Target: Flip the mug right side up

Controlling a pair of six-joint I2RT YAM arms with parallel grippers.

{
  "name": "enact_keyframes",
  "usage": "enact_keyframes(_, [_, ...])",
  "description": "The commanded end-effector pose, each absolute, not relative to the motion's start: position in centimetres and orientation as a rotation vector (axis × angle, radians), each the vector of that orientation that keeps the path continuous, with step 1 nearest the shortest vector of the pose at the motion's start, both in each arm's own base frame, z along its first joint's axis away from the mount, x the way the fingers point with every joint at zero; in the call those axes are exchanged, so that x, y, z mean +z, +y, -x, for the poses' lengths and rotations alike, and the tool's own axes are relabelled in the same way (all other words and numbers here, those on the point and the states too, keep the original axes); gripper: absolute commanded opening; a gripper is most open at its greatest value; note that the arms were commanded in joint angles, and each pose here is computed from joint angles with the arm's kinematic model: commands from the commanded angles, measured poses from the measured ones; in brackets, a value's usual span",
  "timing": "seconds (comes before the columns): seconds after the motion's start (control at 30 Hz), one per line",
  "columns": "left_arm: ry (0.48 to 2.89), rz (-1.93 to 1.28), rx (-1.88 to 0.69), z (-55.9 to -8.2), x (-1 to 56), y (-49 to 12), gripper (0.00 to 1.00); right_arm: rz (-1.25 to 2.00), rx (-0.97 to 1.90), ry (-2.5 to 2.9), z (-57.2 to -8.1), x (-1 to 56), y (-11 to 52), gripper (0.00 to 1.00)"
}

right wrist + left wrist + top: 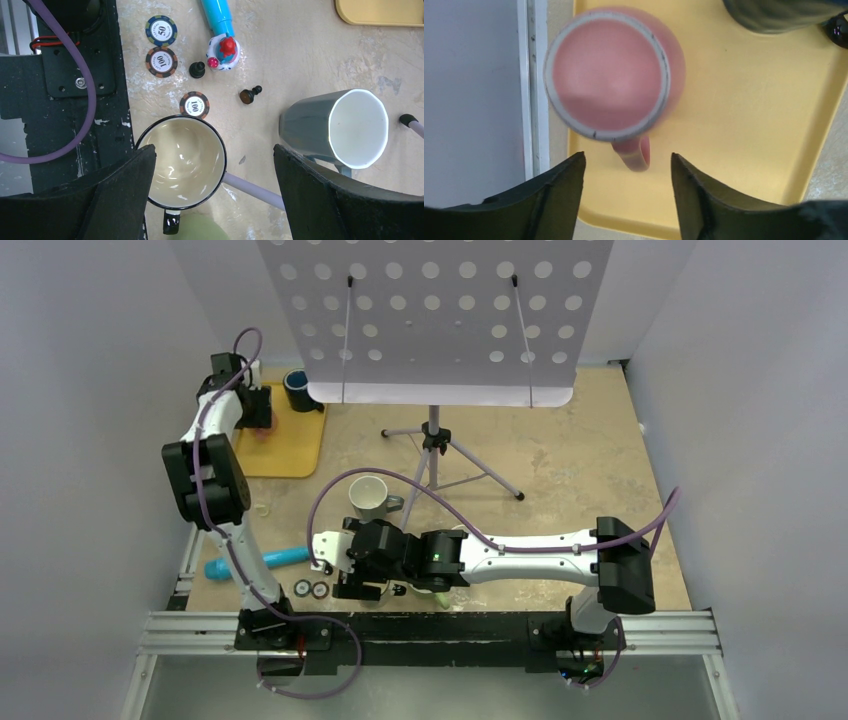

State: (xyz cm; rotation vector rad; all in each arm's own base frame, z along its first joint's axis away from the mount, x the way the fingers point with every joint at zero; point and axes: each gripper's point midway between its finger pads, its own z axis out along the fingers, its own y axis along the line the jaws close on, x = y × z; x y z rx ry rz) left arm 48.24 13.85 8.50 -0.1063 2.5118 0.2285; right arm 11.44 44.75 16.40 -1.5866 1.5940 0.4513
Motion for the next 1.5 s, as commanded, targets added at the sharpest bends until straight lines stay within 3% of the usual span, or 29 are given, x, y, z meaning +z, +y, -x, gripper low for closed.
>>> enact_keyframes(0.0, [2.559,0.150,0.204,-49.8,8.2,14.3,0.60,1.528,0.459,1.571,-12.0,18.7,44.8,0.90])
enact_keyframes(0.1, [2.584,0.170,0.214,-50.3,7.9,14.7,0.53,1.518,0.468,1.567,-11.9,19.0,44.7,0.90])
enact_keyframes(0.2, [2.569,0.168,0.205,-50.7,8.1,14.7,0.37,1.515,0.472,1.567,-11.9,19.1,44.7,0.90])
enact_keyframes(0.23, [2.565,0.162,0.196,-50.7,8.2,14.6,0.28,1.511,0.475,1.566,-11.9,19.2,44.8,0.90])
enact_keyframes(0.3, [2.559,0.161,0.176,-50.4,8.6,14.2,0.00,1.510,0.482,1.562,-11.8,19.3,44.8,0.90])
enact_keyframes(0.47, [2.500,0.154,0.097,-47.5,11.4,13.0,0.00,1.460,0.527,1.555,-12.0,20.1,45.1,0.90])
enact_keyframes(0.63, [2.383,0.111,-0.136,-41.5,17.9,9.4,0.00,1.349,0.706,1.536,-12.3,23.0,47.1,0.94])
enact_keyframes(0.97, [2.246,-0.103,-0.578,-27.0,27.2,-1.5,0.00,0.880,1.395,1.486,-16.3,30.8,50.5,0.98])
enact_keyframes(1.2, [2.174,-0.214,-0.653,-19.7,30.7,-5.5,0.00,0.652,1.444,1.498,-19.0,32.6,52.1,0.98])
enact_keyframes(1.47, [2.153,-0.290,-0.720,-15.3,32.0,-8.0,0.00,0.512,1.516,1.450,-20.0,33.5,51.3,0.95])
